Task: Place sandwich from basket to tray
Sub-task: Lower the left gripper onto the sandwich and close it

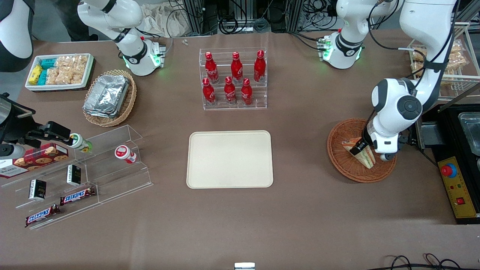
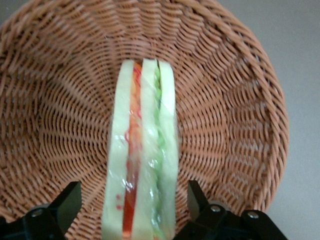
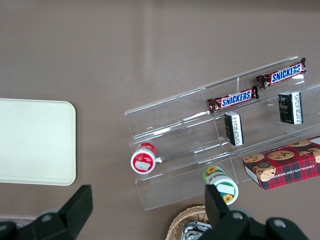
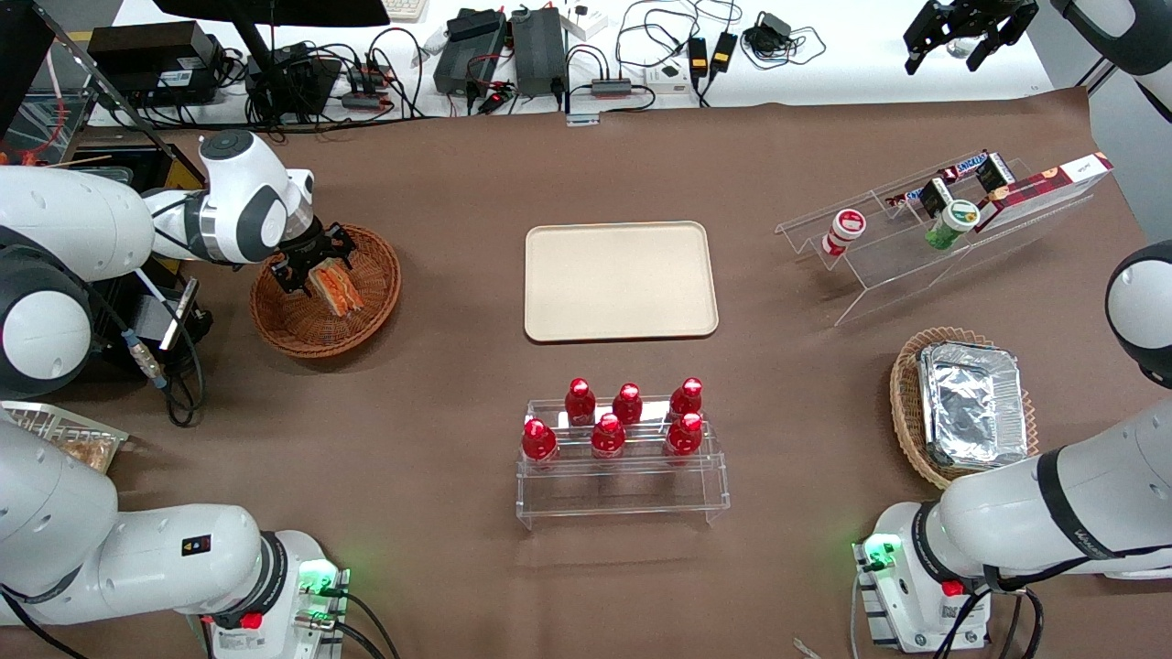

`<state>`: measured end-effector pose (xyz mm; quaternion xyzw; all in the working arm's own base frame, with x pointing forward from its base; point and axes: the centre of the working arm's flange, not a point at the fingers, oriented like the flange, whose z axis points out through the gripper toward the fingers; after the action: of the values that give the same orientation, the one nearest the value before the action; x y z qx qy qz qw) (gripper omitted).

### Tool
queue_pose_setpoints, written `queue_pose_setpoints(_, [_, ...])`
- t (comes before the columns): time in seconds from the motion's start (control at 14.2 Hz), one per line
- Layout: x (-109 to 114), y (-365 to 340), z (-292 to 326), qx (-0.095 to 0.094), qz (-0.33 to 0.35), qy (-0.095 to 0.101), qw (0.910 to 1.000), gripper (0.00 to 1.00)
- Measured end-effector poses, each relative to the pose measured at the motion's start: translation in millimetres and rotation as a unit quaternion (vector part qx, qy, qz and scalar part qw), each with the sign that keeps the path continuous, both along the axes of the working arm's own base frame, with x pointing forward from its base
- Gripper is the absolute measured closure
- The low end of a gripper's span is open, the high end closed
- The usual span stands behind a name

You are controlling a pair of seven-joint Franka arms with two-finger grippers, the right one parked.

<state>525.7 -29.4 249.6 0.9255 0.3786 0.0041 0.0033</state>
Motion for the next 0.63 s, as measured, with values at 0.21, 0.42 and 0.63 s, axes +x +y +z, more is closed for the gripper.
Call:
queue_pose_setpoints(0.21, [1.2, 9.7, -6.4, -0.002, 0.009, -0.002, 1.0, 0.15])
queue_pose_setpoints(0.42, [1.3, 8.6, -7.1, -0.002, 0.008, -0.002, 1.0, 0.51])
queue_pose_setpoints(0.63, [2.2, 7.9, -6.3, -0.003, 0.007, -0.004, 1.0, 0.69])
